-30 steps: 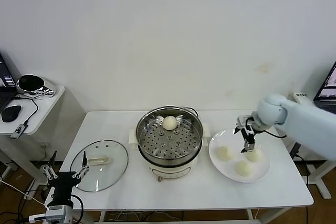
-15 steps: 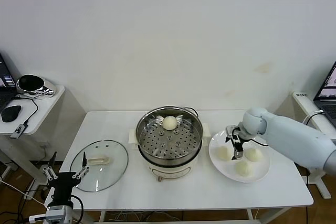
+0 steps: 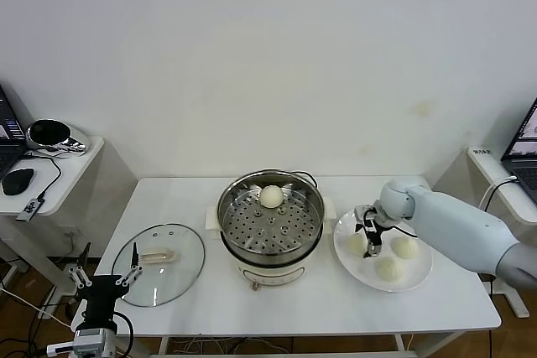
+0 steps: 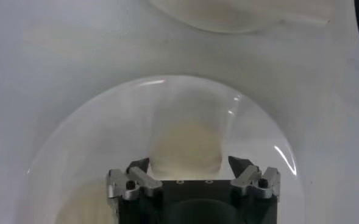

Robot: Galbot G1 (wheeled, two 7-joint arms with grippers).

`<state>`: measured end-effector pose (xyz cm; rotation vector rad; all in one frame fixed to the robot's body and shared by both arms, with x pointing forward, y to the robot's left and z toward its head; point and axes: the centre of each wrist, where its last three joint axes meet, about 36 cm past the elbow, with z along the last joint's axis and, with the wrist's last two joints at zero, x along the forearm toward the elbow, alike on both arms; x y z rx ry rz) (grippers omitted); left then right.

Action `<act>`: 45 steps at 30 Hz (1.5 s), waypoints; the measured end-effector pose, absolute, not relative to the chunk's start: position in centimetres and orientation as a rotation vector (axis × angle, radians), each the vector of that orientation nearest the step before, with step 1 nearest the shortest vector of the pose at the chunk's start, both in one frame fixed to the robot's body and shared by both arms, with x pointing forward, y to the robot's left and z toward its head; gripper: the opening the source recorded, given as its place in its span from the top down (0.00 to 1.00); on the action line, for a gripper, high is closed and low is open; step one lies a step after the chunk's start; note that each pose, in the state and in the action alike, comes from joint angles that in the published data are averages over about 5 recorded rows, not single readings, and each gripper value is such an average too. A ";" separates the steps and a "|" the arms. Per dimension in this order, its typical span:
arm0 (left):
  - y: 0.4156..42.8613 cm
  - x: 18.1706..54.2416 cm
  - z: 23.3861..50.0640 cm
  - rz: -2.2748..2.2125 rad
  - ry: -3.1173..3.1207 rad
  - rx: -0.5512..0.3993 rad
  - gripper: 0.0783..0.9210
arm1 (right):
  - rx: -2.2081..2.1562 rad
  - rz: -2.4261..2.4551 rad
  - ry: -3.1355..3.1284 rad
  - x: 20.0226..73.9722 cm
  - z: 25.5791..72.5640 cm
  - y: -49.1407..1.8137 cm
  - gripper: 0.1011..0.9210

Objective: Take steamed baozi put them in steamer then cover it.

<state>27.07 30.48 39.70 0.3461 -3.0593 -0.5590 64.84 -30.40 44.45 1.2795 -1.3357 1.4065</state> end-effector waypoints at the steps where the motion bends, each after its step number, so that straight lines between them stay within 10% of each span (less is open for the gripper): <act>1: 30.5 27.1 39.7 -0.558 -3.060 0.346 0.12 | 1.280 1.406 -1.334 64.9 44.4 -30.4 0.24; 14: 30.1 27.3 39.8 -0.547 -3.071 0.337 0.12 | 1.283 1.408 -1.339 65.1 47.3 -30.9 0.38; 26: 29.8 28.0 40.1 -0.545 -3.090 0.301 0.12 | 1.231 1.465 -1.436 65.2 61.0 -30.9 0.37; 45: 30.5 28.5 39.6 -0.527 -3.081 0.340 0.12 | 1.333 1.432 -1.530 64.6 69.2 -12.4 0.36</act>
